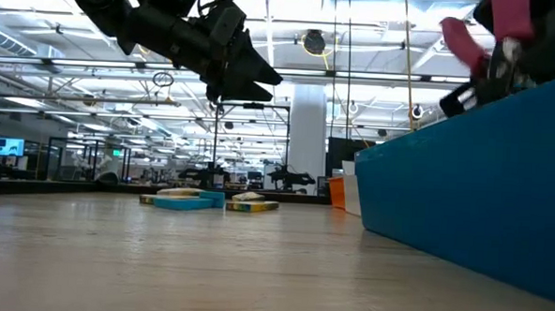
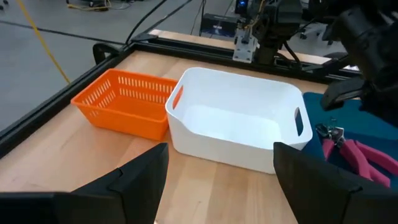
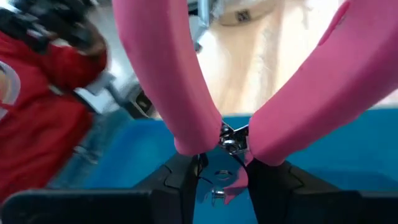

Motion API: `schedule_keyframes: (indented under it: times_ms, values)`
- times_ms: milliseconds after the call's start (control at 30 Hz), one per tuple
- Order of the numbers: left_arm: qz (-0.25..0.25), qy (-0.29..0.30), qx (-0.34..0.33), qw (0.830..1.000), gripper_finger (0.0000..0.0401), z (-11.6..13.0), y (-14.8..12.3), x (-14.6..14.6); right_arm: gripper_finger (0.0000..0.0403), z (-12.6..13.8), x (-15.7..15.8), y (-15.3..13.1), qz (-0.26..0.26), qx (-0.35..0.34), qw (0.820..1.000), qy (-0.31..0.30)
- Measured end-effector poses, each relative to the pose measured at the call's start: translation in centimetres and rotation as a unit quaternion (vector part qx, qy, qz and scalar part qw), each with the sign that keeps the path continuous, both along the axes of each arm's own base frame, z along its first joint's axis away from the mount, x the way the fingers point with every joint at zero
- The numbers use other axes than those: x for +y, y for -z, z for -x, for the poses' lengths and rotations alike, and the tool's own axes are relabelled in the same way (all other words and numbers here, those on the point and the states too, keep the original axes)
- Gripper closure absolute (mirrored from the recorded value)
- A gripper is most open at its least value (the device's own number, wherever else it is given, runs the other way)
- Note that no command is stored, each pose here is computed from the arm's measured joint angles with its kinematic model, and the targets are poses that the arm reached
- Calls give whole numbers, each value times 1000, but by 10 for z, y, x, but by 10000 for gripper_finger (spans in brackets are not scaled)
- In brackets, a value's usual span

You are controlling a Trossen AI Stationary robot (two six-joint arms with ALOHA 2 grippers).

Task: Pick & Place School Supplies
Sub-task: Put the pink puncher into the blue bin

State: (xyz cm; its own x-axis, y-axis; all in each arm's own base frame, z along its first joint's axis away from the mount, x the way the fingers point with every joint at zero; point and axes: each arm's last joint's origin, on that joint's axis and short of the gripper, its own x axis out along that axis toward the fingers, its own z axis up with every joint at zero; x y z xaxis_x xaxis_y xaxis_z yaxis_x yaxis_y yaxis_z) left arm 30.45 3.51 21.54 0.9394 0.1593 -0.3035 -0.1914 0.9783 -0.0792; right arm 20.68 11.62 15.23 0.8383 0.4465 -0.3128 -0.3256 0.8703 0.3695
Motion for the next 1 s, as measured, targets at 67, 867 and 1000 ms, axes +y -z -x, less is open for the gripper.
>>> schedule_keyframes:
  times_ms: [67, 867, 1000]
  values:
    - [2, -1, -1, 1000, 107, 0, 0, 0, 301, 0, 2, 6, 8, 11, 1000, 10]
    - [1, 0, 10, 1000, 107, 1, 2, 0, 243, -5, 7, 24, -15, 40, 999, -9]
    - [1, 0, 9, 1000, 107, 1, 2, 0, 237, -5, 7, 24, -16, 41, 999, -8]
